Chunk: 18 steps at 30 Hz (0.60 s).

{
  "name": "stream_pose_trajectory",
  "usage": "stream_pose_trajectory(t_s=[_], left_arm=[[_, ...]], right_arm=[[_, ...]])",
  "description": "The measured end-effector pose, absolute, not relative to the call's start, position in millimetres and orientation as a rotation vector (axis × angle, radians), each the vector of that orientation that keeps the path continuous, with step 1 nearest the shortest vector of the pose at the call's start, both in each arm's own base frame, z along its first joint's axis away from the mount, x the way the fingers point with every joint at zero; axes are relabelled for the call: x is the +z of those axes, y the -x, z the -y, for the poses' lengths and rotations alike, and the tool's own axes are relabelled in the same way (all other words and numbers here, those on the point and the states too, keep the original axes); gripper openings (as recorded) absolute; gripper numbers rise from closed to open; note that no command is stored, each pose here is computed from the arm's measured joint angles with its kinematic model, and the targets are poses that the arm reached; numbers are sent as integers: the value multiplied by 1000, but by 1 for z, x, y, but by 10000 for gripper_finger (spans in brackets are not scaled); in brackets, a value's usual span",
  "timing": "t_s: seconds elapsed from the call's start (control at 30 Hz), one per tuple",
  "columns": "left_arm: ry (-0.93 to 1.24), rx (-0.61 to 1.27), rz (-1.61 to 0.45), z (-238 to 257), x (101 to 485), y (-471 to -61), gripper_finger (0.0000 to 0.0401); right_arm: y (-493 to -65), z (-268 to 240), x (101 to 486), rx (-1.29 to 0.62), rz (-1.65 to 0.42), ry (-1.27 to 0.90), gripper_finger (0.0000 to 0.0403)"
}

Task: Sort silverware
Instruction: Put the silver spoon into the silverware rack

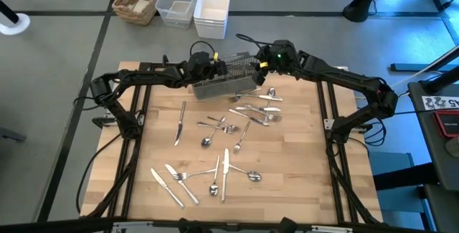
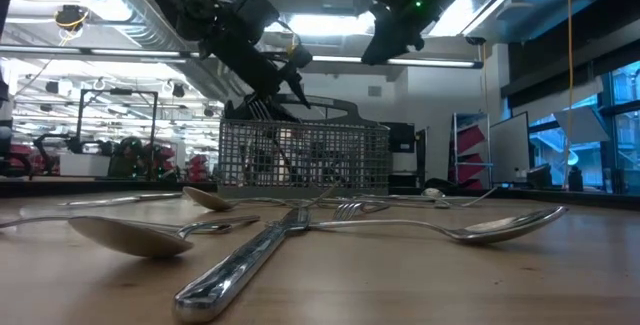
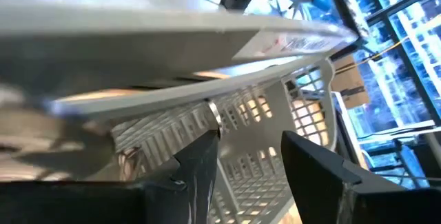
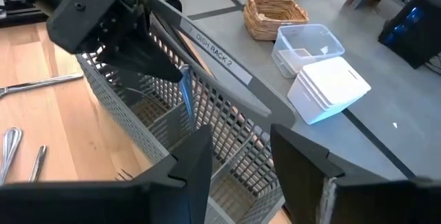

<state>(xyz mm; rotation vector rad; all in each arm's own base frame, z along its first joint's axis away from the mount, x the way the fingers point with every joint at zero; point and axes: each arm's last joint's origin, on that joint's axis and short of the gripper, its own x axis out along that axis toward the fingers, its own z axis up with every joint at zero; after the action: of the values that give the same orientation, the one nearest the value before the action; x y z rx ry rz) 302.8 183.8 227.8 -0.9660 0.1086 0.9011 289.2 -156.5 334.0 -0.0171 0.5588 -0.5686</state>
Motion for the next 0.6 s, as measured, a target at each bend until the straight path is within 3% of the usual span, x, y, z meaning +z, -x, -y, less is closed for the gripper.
stream_pose_trajectory(t_s=[0.4, 0.6], left_arm=[[992, 957, -102, -195, 225, -295, 155], [1012, 976, -118, -194, 222, -294, 130]], right_arm=[[-289, 157, 334, -568, -559, 17, 147], [-290, 156, 334, -557, -557, 14, 147]])
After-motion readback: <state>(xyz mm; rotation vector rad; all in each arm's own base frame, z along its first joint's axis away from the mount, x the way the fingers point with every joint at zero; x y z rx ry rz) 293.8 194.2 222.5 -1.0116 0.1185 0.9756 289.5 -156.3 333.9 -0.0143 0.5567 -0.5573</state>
